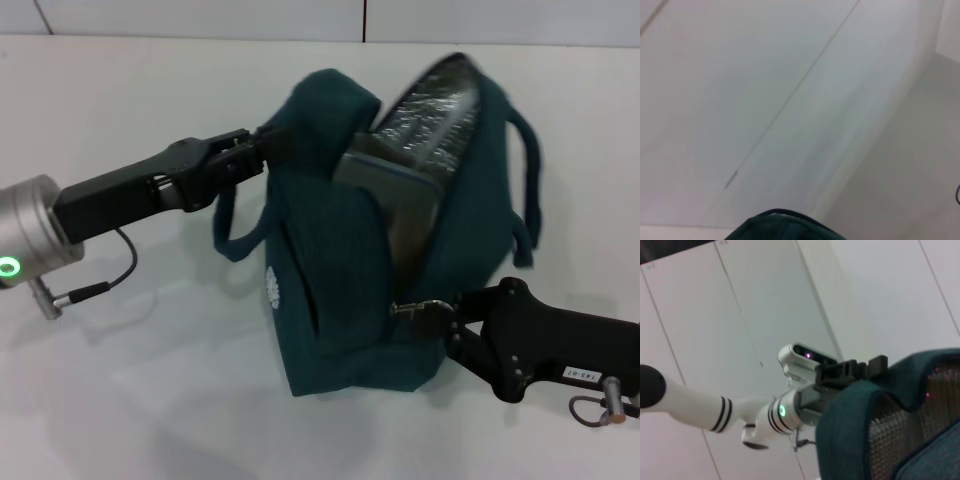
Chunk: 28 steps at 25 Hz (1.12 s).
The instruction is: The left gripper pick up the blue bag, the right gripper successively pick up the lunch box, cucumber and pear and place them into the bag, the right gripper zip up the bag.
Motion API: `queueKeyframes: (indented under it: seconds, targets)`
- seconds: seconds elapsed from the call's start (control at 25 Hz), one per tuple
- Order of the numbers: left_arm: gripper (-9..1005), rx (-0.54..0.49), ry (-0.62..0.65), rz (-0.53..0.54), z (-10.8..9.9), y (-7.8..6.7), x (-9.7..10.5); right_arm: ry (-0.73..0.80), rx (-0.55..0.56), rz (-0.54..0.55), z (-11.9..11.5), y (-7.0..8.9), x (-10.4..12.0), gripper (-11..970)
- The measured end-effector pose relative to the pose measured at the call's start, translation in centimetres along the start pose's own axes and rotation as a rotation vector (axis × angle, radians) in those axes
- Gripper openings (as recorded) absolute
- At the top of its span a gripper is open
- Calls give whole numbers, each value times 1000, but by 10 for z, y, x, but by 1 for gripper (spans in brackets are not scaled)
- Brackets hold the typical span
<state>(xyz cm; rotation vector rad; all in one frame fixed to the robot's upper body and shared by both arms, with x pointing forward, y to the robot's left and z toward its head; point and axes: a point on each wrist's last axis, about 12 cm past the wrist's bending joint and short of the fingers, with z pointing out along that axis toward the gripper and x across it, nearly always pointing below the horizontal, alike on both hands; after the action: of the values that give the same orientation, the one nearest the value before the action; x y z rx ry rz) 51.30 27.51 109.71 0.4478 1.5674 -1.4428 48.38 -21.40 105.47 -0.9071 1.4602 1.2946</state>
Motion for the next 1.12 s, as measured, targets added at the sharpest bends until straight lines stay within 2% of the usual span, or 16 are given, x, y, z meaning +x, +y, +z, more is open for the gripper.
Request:
queueKeyframes:
  seconds: [0.04,0.24,0.44,0.68,0.88,1.12]
  targets:
    - [131,-6,-12,8,-3,0,2,-5,-8,-5,0,1,-1,7]
    - [274,-31,-42,62,-11,-1,8,-16,-43,-17,4,1,-6,7]
    - [506,-39,-32,78,-12,-1,15,-11,-55,-21,7,0,-7,7]
    - [707,-46,-18,86,-17,-2,17,32,-58,-6,12,-3,-4,7]
    - [829,-38,-27,103,-19,-4,17,35,-62,-10,14,-4,-5,7]
    - [829,-66,-68,146,-28,-5,18,35,-94,-28,18,-3,-9,7]
